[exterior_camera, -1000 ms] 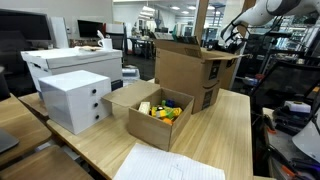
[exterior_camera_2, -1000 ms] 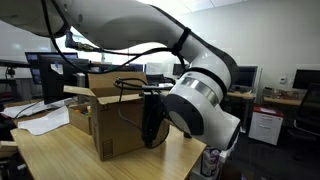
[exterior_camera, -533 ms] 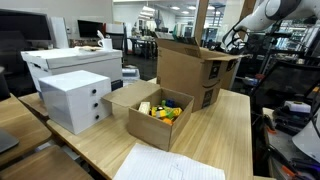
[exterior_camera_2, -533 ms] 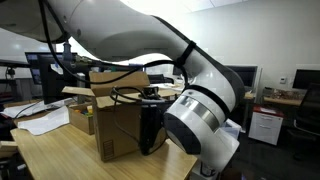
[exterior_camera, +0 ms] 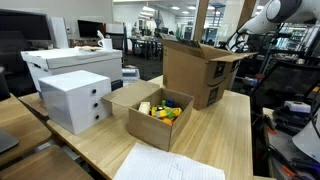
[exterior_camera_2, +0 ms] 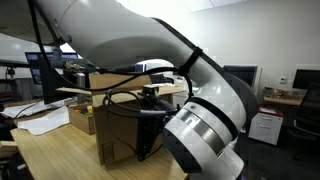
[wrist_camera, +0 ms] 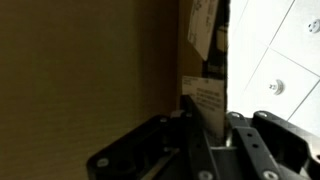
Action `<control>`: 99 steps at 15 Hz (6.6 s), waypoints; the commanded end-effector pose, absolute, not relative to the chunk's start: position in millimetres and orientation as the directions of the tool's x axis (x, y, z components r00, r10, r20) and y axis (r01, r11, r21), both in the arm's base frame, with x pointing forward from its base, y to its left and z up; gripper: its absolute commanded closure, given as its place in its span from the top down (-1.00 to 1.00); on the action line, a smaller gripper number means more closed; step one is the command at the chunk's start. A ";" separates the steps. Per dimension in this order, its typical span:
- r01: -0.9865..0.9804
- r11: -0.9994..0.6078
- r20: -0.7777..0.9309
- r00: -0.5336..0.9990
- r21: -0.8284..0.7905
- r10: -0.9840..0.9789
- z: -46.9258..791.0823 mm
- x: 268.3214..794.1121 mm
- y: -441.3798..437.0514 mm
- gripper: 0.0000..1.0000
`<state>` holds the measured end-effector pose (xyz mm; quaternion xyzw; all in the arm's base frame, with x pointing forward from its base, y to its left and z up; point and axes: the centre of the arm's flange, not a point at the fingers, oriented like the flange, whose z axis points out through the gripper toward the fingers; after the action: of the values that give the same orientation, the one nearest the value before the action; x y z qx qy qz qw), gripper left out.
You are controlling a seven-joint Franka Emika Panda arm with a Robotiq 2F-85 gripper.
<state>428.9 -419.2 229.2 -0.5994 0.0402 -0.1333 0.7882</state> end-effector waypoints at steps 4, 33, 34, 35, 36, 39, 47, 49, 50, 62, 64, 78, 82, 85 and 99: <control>0.194 0.283 0.124 0.961 -0.939 -0.247 231.2 427.2 -416.6 0.13; -0.260 -0.682 -0.290 0.954 -0.684 -0.073 469.8 634.9 -264.8 -0.15; -0.269 -0.709 -0.308 0.948 -0.652 -0.076 470.1 639.9 -250.9 -0.27; -0.277 -0.735 -0.329 0.941 -0.619 -0.077 470.6 644.8 -238.0 -0.39; -0.282 -0.761 -0.351 0.933 -0.584 -0.076 470.9 648.7 -226.5 -0.47; -0.306 -0.833 -0.419 0.902 -0.461 -0.099 469.1 654.9 -195.8 -0.82; -0.356 -0.930 -0.536 0.805 -0.090 -0.256 449.5 642.0 -176.2 -1.00; -0.350 -0.936 -0.559 0.774 0.013 -0.297 449.2 636.4 -175.9 -1.00; -0.346 -0.936 -0.572 0.757 0.061 -0.316 451.1 632.5 -175.3 -1.00; -0.218 -0.865 -0.622 0.618 0.451 -0.480 479.7 597.6 -161.2 -1.00; -0.214 -0.876 -0.622 0.633 0.431 -0.461 475.7 595.0 -162.2 -1.00; -0.211 -0.972 -0.294 0.927 0.100 -0.231 471.8 622.3 -133.3 -1.00; -0.238 -0.964 -0.374 0.889 0.117 -0.265 461.7 600.9 -143.4 -1.00; -0.241 -0.963 -0.426 0.863 0.120 -0.270 458.5 587.8 -144.1 -1.00; -0.303 -0.935 -0.386 0.852 0.187 -0.353 480.2 553.0 -138.5 -1.00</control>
<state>573.7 -142.3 482.9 -0.9571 0.1645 0.2300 -0.0634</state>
